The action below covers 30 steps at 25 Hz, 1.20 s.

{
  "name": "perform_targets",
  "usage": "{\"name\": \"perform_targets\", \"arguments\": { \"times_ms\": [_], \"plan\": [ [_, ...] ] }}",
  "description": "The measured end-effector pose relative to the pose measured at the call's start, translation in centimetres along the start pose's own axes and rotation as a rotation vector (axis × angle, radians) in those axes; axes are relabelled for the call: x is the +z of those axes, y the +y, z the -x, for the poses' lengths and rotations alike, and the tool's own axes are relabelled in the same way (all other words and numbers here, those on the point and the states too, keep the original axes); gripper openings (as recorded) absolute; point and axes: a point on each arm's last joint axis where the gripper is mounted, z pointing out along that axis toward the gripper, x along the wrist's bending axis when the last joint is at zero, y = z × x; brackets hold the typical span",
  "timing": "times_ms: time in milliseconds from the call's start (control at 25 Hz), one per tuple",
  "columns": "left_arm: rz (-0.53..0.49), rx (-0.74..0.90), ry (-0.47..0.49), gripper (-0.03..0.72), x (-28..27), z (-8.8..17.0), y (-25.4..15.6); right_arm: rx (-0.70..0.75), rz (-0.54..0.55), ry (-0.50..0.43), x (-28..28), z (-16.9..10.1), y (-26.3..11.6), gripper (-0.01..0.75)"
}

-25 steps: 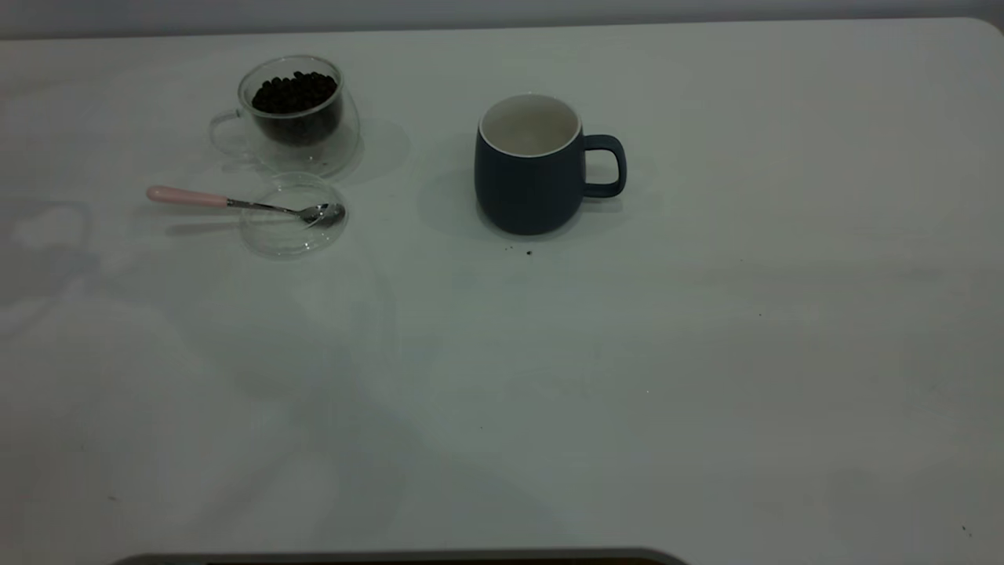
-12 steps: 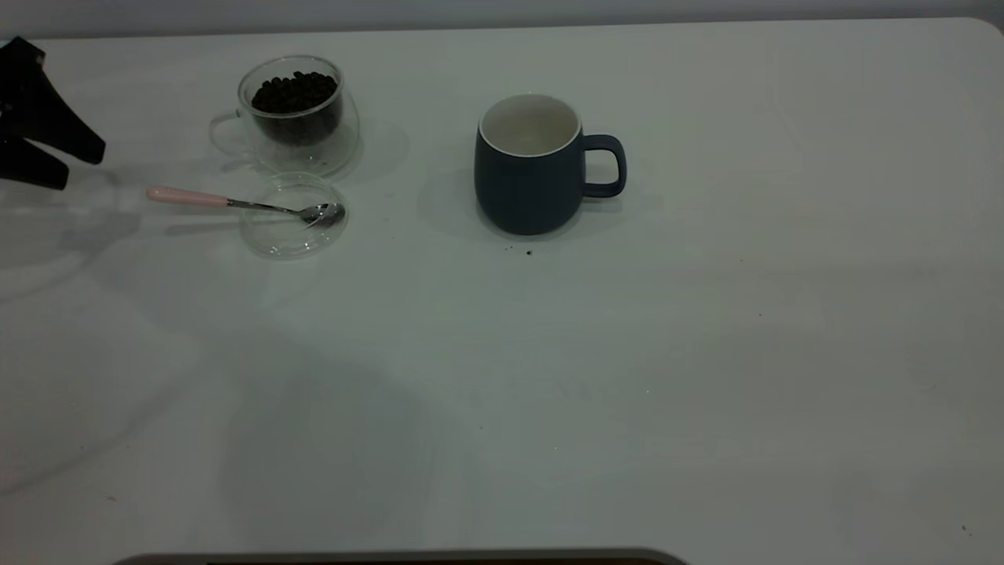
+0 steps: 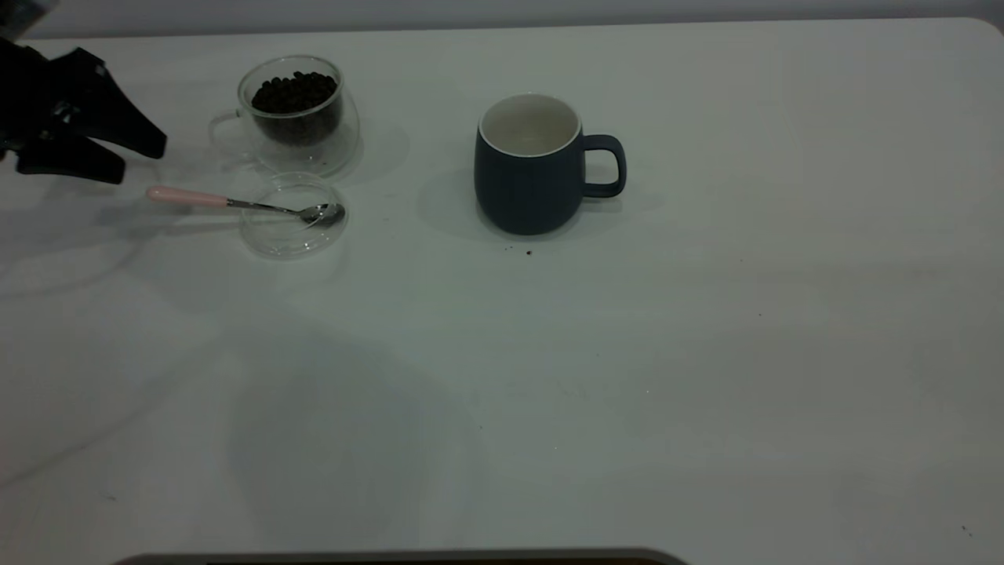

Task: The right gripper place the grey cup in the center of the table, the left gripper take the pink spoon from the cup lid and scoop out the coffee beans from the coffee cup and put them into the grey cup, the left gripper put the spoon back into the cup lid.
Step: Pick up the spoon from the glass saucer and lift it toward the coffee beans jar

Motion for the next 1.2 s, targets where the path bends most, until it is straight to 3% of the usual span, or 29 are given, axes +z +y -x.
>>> {"name": "perform_targets", "arguments": {
  "times_ms": [560,1200],
  "plan": [
    [-0.020,-0.041,-0.106,0.590,3.5,-1.0,-0.7,0.000,0.000,0.000,0.0,0.0,0.0,0.483],
    [-0.042,-0.048,-0.199,0.586,4.3,-0.7,-1.4,0.000,0.000,0.000,0.0,0.0,0.0,0.483]
  ]
}}
